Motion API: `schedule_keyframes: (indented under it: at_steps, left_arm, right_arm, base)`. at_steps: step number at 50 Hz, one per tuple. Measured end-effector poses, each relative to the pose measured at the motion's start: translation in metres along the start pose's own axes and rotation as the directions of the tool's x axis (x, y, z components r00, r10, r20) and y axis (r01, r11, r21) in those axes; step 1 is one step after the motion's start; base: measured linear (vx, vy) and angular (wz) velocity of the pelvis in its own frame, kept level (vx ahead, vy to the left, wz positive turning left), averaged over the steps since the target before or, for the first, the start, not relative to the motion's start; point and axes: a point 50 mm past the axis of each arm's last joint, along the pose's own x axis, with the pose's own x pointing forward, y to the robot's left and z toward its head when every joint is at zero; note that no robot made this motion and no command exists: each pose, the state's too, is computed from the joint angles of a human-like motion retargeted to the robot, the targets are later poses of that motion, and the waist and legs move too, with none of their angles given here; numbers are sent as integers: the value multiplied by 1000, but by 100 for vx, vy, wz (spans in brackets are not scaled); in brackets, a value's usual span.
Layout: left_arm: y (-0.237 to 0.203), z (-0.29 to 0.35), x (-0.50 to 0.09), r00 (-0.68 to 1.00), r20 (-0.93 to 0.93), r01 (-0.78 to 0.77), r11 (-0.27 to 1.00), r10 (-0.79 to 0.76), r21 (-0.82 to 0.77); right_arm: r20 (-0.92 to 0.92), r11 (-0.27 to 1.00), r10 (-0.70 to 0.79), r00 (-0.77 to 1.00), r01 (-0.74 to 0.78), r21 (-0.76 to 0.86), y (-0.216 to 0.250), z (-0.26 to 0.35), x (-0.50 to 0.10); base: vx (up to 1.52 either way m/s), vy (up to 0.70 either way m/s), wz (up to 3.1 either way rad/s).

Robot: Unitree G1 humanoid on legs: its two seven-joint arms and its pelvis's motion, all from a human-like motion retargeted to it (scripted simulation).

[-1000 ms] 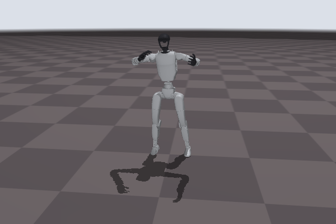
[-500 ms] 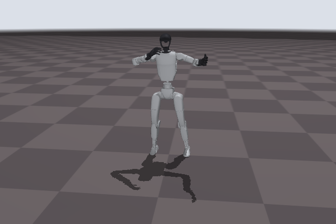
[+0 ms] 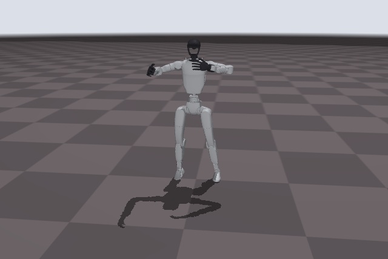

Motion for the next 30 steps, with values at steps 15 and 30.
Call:
schedule_keyframes:
  at_steps: [15,30]
  left_arm:
    - [138,-82,-160,157,-269,-985,170,950,25]
    - [-66,20,10,915,199,391,890,-350,-233]
  right_arm:
    - [668,625,706,235,-650,-432,184,151,-146]
    - [36,872,-402,915,394,-290,-37,1,12]
  base:
    - [0,0,0]
    - [0,0,0]
